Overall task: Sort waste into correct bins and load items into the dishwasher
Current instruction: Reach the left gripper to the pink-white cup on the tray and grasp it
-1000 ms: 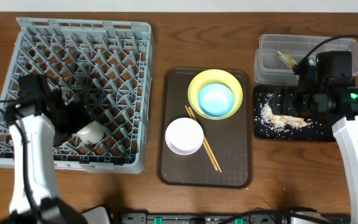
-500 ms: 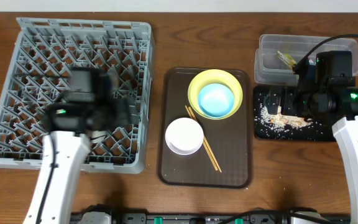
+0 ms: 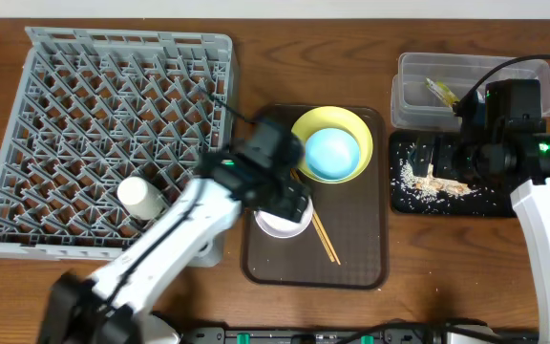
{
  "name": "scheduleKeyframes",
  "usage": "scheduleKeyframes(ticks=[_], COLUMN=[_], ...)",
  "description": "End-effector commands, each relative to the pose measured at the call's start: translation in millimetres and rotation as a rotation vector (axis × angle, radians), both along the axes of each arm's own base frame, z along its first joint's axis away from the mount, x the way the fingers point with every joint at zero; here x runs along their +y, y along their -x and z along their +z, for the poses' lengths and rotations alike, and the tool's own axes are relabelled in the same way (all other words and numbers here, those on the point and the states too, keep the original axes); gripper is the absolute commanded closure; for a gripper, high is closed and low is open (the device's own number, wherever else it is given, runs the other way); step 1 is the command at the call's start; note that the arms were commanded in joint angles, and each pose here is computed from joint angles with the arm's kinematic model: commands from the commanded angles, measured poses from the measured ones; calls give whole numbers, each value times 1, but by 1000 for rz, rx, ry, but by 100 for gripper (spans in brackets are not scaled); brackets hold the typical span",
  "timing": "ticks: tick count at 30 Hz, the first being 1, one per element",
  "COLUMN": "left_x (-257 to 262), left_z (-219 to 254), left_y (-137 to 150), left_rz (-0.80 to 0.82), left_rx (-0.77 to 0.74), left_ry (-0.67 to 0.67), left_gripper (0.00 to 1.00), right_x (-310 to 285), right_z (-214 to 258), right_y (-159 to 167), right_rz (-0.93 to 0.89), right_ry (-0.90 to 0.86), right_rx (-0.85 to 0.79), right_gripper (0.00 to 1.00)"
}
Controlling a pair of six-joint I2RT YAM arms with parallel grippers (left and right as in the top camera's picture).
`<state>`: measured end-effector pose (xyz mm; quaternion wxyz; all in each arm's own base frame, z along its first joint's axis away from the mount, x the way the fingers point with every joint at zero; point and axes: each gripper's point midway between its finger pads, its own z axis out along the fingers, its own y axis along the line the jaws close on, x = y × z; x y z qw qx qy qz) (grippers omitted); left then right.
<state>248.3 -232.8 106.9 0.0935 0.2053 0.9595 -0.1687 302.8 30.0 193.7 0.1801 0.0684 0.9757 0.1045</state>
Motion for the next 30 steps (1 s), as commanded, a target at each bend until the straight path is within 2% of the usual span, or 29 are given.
scheduleKeyframes(ticks=[1,6,12,18,30], left_x=[-10,-14,0,0,6], left_z=[-29,-72,-100,-106,-90], left_y=[12,26,20,17,-4], left_rz=[-48,-112,-123,-126,-121], left_rx=[44,81,35,17,-128], left_ry=[-83,-229,-390,-413,-527], left_gripper=[21,29,58,91,92], right_x=[-6,-6,-6,-6,-6], right_z=[7,7,7,7,7], right_y=[-2,-2,-2,-2,-2], right_rz=[-28,-28,-28,-28,-28], right_ry=[5,5,5,5,5], right_rx=[-20,-17,-18,-18,-17], right_gripper=[1,1,1,1,1])
